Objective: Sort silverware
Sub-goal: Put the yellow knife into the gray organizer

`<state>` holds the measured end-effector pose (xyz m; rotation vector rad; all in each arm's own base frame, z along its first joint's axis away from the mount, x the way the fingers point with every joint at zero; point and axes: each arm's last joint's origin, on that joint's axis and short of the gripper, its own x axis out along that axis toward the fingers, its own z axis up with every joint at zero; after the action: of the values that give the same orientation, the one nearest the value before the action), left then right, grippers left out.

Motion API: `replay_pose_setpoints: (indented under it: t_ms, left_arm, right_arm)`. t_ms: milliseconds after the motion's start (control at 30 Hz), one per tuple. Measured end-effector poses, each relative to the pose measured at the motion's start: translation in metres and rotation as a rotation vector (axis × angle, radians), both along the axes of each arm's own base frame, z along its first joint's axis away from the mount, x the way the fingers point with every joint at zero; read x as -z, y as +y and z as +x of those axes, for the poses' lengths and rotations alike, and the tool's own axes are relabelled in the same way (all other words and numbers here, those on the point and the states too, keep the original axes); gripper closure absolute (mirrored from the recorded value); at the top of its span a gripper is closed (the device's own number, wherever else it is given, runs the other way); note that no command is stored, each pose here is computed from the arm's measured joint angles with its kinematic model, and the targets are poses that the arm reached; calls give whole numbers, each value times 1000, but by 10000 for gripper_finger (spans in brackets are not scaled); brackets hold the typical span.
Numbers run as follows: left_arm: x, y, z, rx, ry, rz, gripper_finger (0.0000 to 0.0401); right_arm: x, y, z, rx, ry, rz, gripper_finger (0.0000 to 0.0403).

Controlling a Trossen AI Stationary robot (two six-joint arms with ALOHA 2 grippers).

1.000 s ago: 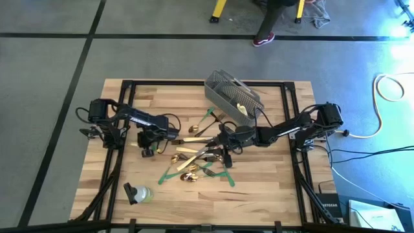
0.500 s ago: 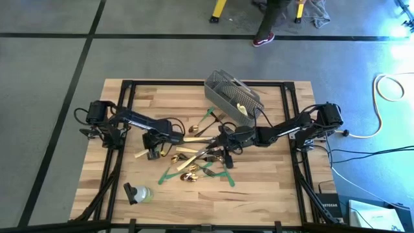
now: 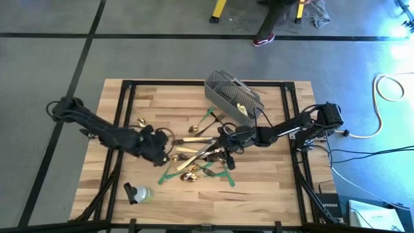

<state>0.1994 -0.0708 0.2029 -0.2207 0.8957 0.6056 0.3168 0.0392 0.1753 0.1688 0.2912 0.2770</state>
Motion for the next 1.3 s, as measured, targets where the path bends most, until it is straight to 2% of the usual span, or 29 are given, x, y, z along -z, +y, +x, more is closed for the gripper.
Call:
replay_pose_setpoints:
  t_ms: [133, 267, 533, 700, 900, 1033, 1300]
  left_arm:
    - [30, -6, -19, -39, -149, -54, 384]
    - [52, -6, -27, -56, -258, -70, 336]
    - [59, -8, -42, -92, -247, 29, 233]
    - [66, -14, -56, -70, -266, 73, 193]
    - [82, -14, -76, -31, -286, 106, 180]
    - [91, -14, -86, -34, -306, 79, 183]
    - [96, -23, -100, 70, -282, 36, 204]
  right_arm:
    - [-1, 0, 0, -9, -10, -4, 306]
    - [-2, 0, 0, -10, -19, -4, 306]
    - [-2, 0, 0, -10, -19, -4, 306]
    - [-1, 5, 0, -25, -18, -9, 306]
    - [-1, 11, -1, -52, -26, -30, 306]
    - [-1, 11, -1, -51, -26, -30, 306]
    - [-1, 11, -1, -51, -27, -30, 306]
